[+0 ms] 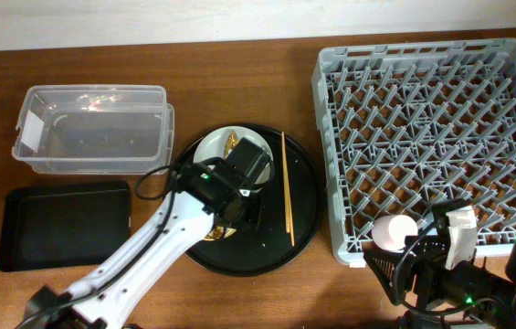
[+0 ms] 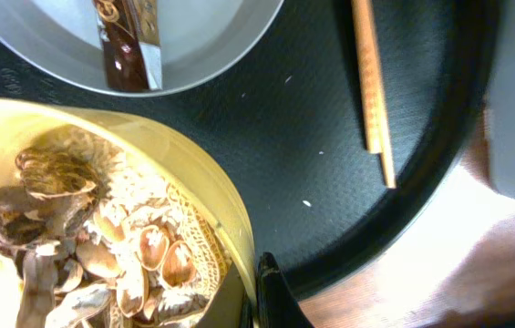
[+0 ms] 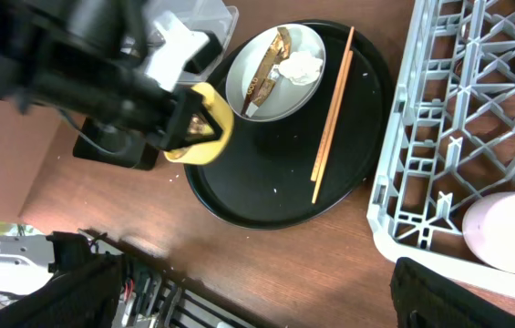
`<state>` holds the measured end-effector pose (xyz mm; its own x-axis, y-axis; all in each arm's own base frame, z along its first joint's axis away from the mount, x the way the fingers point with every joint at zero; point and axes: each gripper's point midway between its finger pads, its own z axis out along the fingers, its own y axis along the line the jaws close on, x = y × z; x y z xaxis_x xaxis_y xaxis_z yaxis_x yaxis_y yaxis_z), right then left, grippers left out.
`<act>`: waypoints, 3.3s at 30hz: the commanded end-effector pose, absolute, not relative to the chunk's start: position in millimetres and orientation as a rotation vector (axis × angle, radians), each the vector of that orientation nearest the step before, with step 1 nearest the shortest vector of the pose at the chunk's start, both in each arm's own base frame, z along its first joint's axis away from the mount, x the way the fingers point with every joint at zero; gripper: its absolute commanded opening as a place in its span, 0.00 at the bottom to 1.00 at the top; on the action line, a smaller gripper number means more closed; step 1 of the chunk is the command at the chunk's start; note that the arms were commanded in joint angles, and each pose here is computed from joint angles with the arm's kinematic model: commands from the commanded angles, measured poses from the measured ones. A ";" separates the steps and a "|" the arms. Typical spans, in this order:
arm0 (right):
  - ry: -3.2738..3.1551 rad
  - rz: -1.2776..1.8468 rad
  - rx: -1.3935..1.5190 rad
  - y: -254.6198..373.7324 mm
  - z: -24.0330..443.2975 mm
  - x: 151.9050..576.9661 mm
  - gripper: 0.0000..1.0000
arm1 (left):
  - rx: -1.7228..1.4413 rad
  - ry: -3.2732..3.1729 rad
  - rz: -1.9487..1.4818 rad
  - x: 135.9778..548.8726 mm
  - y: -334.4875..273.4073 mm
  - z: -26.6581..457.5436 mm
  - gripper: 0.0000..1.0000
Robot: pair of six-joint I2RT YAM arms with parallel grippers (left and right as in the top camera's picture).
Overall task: Sort waste into correct bins and load items into the dishwasher rack
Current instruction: 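Grasp the yellow bowl rim with the left gripper and lift it, then tip the yellow bowl over the black tray to dump the scraps, then set the empty yellow bowl back on the round tray with the left gripper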
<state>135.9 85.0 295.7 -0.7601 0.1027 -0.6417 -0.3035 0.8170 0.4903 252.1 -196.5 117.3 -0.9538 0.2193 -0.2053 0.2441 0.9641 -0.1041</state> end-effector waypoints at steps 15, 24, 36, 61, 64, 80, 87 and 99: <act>2.362 0.790 -0.133 80.5 290.9 146.3 0.95 | -0.054 2.567 -1.096 276.8 -30.6 169.8 0.01; 2.363 0.791 -0.132 80.4 290.8 146.6 0.95 | -0.362 2.073 -1.377 287.3 43.2 161.4 0.00; 2.369 0.795 -0.128 80.8 290.1 145.4 0.95 | -0.350 1.879 -1.417 287.0 56.1 171.9 0.00; 2.381 0.807 -0.120 81.9 288.6 142.6 0.94 | -0.442 1.896 -1.460 261.4 51.8 184.0 0.00; 2.383 0.808 -0.119 81.9 288.5 142.3 0.95 | -0.311 1.941 -1.430 256.2 37.1 191.5 0.00; 2.380 0.804 -0.121 81.6 288.7 143.0 0.95 | -0.098 2.674 -0.803 251.1 -83.5 172.0 0.00; 2.381 0.805 -0.120 81.7 288.7 142.8 0.95 | 0.198 2.721 -0.112 248.5 -152.3 117.4 0.00; 2.398 0.776 -0.110 78.3 285.5 142.7 0.95 | 0.347 2.825 0.040 244.9 -189.5 97.8 0.99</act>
